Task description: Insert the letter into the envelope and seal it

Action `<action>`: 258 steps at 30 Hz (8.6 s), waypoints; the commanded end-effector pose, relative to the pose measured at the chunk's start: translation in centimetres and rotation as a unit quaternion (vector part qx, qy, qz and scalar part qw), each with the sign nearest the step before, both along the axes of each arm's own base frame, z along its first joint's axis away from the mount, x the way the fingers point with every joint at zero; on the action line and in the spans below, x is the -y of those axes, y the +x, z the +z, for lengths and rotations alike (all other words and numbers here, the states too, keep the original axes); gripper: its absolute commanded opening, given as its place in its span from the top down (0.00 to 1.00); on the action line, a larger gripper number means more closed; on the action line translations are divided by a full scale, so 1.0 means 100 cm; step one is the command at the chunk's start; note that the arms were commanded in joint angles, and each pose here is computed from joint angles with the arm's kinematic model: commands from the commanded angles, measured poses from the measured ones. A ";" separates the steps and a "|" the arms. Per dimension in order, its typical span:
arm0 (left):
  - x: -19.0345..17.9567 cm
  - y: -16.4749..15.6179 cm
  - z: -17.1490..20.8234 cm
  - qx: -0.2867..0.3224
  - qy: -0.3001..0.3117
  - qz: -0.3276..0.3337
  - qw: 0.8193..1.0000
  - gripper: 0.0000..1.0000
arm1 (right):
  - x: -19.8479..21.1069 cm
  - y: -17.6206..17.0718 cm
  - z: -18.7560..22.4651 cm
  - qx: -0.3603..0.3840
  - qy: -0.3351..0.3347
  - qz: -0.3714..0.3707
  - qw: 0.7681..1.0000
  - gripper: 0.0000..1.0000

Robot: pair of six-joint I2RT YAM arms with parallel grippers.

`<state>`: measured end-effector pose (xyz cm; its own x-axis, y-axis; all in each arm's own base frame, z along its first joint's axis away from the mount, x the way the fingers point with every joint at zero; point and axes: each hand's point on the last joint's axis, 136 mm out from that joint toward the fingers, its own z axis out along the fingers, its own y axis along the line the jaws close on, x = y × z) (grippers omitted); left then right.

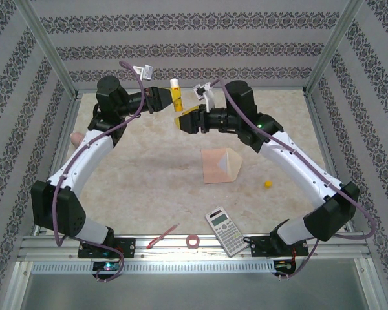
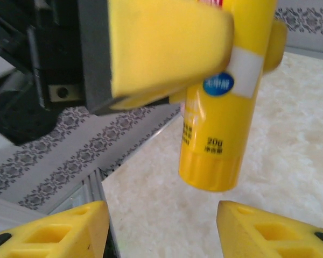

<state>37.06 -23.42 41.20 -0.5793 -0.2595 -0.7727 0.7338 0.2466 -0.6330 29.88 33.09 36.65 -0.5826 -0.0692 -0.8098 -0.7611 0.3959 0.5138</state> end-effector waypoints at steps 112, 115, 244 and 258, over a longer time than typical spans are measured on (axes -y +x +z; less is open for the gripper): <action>-0.029 0.032 -0.048 -0.055 0.073 0.173 0.981 1.00 | 0.038 0.027 -0.004 0.040 -0.045 -0.135 0.989 0.05; -0.034 0.038 -0.055 -0.078 0.031 0.204 0.975 1.00 | 0.027 0.038 -0.015 0.045 -0.032 -0.136 0.989 0.08; -0.087 0.037 -0.075 -0.103 -0.067 0.353 0.928 0.03 | 0.024 0.105 -0.074 -0.167 0.217 -0.213 0.938 0.88; -0.083 0.037 -0.124 -0.114 0.223 0.310 0.917 0.21 | 0.145 0.073 -0.105 -0.164 -0.023 -0.334 0.928 0.88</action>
<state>41.22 -14.98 33.43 -0.4530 -0.4435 -0.7734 0.2413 0.7741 -0.5852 38.84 20.82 27.44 -0.6907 0.4475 -0.5680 -0.1821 0.6526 0.7355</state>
